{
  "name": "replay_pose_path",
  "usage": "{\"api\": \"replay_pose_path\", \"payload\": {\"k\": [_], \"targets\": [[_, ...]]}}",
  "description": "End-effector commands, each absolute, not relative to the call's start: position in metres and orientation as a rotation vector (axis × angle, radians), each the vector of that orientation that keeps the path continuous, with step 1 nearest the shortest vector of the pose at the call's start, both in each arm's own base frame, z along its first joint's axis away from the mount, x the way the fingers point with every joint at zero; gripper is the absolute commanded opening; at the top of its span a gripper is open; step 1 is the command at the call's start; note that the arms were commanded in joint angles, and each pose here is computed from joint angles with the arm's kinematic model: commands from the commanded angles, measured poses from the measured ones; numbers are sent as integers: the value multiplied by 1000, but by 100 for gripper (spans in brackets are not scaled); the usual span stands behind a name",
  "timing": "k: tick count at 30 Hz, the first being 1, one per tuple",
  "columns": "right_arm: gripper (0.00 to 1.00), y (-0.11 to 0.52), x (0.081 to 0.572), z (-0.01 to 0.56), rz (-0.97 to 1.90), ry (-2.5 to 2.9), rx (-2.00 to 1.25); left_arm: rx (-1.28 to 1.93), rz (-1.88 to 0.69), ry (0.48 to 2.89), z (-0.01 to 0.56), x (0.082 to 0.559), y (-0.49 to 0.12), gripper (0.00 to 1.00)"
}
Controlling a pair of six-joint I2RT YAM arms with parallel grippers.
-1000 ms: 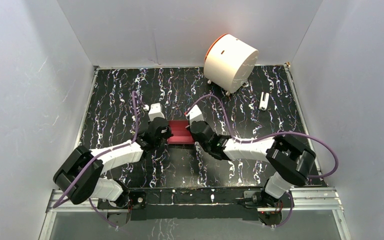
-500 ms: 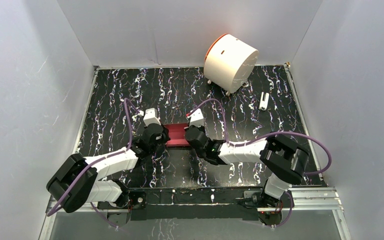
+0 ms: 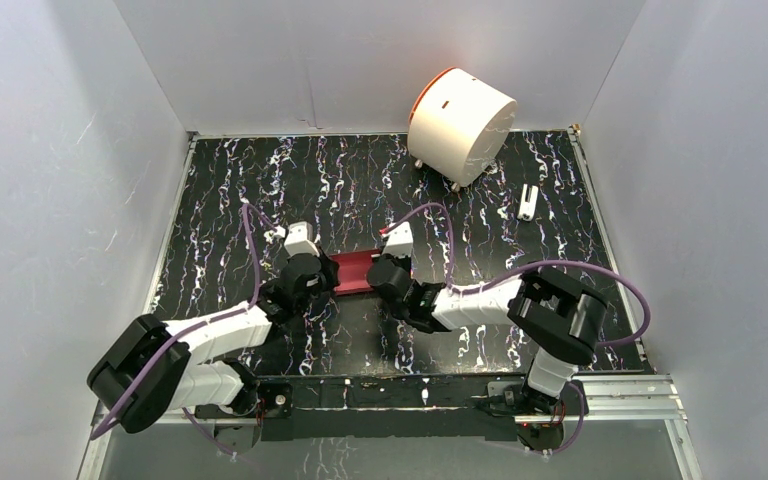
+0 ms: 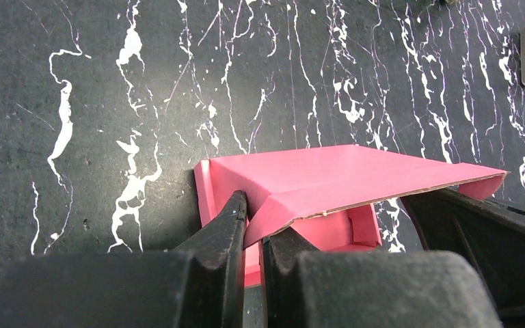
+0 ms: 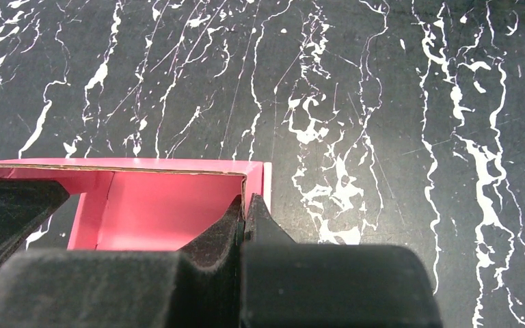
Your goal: Fold the paper box
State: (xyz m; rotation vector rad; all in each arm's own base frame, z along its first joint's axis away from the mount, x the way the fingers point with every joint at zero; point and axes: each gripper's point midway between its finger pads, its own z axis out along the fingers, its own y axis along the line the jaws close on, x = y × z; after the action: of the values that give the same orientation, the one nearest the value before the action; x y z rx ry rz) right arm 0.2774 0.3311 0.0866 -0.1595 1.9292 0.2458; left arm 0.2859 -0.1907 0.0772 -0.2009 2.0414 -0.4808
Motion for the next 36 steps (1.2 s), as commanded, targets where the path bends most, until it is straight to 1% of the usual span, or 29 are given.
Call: {"api": "replay_pose_path", "payload": {"k": [1,12,18,19,22,24,28,33,34,36], "targets": [[0,337,255,62,325,1994,-212,-145,-641,2098,69,260,-211,5],[0,327,237,45,319,2017,-245,-140,-642,2140,47,242,-201,7],[5,323,230,39,323,2033,-276,-135,-605,2168,33,235,-193,7],[8,323,229,38,327,2036,-288,-135,-596,2170,32,235,-191,7],[21,322,225,41,345,2037,-316,-131,-566,2178,27,234,-186,7],[31,321,222,44,358,2038,-332,-128,-553,2180,26,234,-185,7],[46,314,219,56,362,2029,-349,-124,-546,2185,25,234,-184,7],[66,309,218,94,376,1961,-422,-118,-535,2175,42,234,-182,17],[68,310,219,104,388,1943,-449,-114,-537,2164,49,234,-181,19],[70,311,220,124,397,1910,-493,-122,-542,2137,62,235,-179,25]]}}
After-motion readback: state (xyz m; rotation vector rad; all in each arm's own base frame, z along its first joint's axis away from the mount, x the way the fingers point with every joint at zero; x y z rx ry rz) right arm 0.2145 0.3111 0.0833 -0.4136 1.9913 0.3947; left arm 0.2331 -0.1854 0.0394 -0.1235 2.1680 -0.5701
